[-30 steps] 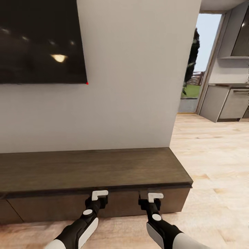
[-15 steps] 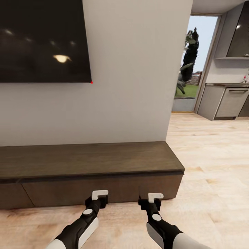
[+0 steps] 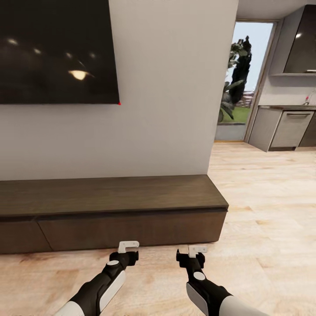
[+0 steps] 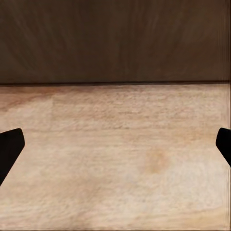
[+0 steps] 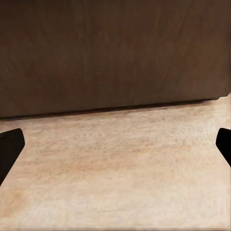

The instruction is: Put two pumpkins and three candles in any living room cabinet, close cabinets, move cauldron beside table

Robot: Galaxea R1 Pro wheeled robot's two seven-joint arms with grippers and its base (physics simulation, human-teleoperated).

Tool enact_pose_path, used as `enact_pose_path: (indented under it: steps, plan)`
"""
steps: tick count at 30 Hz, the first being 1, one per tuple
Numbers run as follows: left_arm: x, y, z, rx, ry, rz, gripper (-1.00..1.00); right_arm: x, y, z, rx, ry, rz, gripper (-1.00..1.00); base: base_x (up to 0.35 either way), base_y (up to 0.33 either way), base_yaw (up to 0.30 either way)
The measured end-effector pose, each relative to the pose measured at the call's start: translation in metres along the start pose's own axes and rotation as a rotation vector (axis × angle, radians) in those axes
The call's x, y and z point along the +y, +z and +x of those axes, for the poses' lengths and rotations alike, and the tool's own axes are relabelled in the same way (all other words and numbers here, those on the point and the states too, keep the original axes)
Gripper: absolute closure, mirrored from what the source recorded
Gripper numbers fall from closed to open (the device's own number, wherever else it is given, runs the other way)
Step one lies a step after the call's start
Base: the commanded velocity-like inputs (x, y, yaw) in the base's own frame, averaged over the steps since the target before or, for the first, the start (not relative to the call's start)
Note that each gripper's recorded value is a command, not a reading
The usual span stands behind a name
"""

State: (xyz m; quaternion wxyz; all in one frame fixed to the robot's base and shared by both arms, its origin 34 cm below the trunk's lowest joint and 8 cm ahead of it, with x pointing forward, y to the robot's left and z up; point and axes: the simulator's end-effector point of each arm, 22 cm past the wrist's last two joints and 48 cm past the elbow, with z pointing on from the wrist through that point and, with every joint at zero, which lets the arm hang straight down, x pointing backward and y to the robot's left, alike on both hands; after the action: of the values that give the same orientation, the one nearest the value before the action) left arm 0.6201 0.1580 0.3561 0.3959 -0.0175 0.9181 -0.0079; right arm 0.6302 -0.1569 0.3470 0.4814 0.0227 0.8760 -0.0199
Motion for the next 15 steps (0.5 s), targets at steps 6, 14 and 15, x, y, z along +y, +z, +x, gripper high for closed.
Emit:
enact_pose_path:
  steps: [6, 14, 15]
  plan:
    - [0.007, -0.005, 0.000, 0.062, -0.086, 0.000, -1.00, 0.001, -0.003, -0.003, 0.016, -0.010, -0.004, -1.00, -0.005, 0.000, 0.000]
    - [0.048, -0.012, 0.007, 0.145, -0.134, -0.036, -1.00, -0.003, -0.009, -0.022, -0.014, -0.012, 0.003, -1.00, 0.000, 0.000, 0.000]
    - [0.048, -0.013, 0.006, 0.145, -0.141, -0.035, -1.00, -0.004, -0.009, -0.024, -0.019, -0.012, 0.003, -1.00, 0.000, 0.000, 0.000]
